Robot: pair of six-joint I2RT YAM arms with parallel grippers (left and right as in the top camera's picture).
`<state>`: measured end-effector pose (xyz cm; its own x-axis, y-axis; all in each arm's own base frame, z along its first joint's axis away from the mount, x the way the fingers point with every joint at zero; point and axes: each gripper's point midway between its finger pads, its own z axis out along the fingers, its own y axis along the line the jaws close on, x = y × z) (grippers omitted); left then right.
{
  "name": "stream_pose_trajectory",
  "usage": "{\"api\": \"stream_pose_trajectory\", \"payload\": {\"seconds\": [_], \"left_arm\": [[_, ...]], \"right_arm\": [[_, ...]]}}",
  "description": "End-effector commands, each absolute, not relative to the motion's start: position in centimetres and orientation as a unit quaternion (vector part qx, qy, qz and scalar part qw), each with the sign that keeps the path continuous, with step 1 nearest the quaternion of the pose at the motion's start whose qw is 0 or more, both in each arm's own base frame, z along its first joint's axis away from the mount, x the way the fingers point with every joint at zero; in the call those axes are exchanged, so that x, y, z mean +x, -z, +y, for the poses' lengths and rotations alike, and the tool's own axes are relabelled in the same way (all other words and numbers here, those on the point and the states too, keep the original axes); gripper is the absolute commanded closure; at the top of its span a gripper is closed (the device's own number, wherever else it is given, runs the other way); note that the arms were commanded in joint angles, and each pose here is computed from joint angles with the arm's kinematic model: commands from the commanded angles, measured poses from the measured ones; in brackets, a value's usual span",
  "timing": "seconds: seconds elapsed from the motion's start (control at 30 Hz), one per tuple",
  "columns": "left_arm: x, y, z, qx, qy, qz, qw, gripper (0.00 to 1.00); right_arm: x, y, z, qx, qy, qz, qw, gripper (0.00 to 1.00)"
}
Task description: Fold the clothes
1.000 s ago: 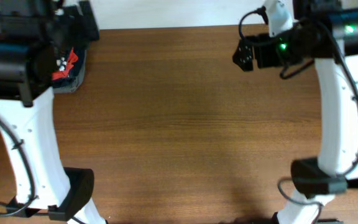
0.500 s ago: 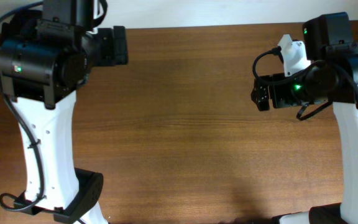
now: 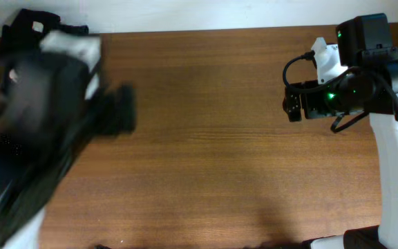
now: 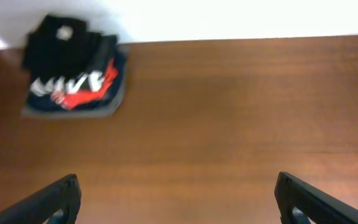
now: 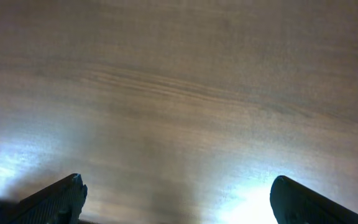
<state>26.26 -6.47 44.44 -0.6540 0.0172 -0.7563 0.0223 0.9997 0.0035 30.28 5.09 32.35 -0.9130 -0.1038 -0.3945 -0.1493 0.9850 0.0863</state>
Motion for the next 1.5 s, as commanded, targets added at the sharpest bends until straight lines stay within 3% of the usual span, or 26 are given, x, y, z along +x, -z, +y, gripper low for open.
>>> {"api": "stream_pose_trajectory", "payload": {"seconds": [0.0,0.13,0.4,0.73,1.17,1.47], "left_arm": [[21.6,-43.4,-2.2,-0.075,-0.017,0.898,0.433,0.01],[19.7,-40.8,-0.5,-0.097,-0.023,0.881,0.462,0.01],[21.6,-30.5,-0.7,-0.127,0.001,0.837,0.533,0.01],[23.5,-21.2,1.0,-0.152,-0.091,0.838,0.516,0.01],[23.4,-20.2,1.3,-0.149,-0.108,0.844,0.503,0.01],[23.4,-20.2,1.3,-0.149,-0.108,0.844,0.503,0.01]], "right_arm": [[30.7,-33.1,4.9,-0.047,-0.053,0.973,0.222,0.01],[31.9,-33.7,5.1,-0.042,-0.059,0.966,0.248,0.01],[33.3,-34.6,5.2,-0.036,-0.063,0.957,0.281,0.01],[33.2,-34.6,4.6,0.0,-0.053,0.959,0.279,0.01],[30.1,-34.2,0.9,0.1,0.011,0.944,0.313,0.01],[28.2,-31.6,0.6,0.108,-0.007,0.911,0.398,0.01]]}}
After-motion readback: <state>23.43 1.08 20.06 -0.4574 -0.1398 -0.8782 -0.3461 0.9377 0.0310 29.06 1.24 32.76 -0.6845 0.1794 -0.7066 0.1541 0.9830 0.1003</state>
